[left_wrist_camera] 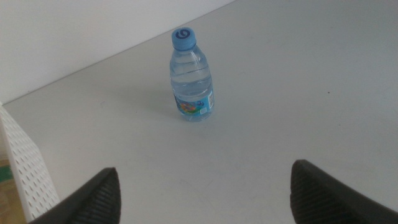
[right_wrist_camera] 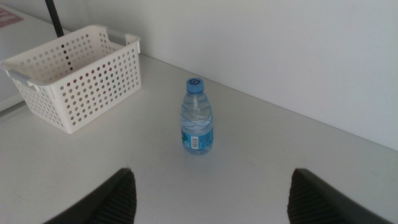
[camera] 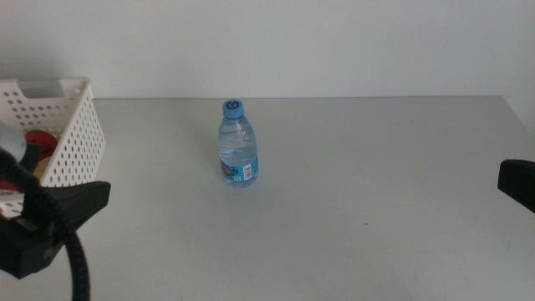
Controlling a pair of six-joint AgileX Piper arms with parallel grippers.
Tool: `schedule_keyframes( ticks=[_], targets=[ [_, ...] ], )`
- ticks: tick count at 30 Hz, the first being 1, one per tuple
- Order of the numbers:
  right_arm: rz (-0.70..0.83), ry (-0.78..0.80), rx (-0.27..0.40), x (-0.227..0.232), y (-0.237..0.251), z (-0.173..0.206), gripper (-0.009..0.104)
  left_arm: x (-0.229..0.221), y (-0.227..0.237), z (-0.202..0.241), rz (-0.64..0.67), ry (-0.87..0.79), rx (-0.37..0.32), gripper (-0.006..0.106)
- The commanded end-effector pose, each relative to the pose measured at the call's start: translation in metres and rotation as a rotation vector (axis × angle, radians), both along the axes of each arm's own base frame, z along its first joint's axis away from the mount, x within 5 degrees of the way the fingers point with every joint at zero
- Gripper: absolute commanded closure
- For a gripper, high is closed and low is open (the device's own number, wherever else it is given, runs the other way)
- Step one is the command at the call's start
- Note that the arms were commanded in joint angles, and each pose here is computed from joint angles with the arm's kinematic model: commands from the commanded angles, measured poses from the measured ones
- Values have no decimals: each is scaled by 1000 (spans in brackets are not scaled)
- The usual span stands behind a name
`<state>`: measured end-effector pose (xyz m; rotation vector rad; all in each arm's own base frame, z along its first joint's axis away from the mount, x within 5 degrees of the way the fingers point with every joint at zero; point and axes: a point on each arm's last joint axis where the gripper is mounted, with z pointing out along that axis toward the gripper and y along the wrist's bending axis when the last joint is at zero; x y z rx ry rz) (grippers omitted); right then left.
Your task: Use arms to grab the bottles and put them into the dustbin to the left of the table.
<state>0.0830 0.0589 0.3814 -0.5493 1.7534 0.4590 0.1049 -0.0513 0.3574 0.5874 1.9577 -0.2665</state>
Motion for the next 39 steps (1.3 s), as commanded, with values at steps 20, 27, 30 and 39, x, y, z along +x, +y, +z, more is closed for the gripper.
schedule_keyframes(
  ticks=[20,27,30,39],
  targets=[
    [-8,-91,43,0,-1,14,34,24,0,-46,165,-196,-278,7],
    [-8,-91,43,0,-1,14,34,24,2,-46,155,-235,-211,7],
    [-8,-91,43,0,-1,14,34,24,3,-46,166,-234,-205,7],
    [-8,-91,43,0,-1,14,34,22,-5,-60,120,-284,-315,7]
  ],
)
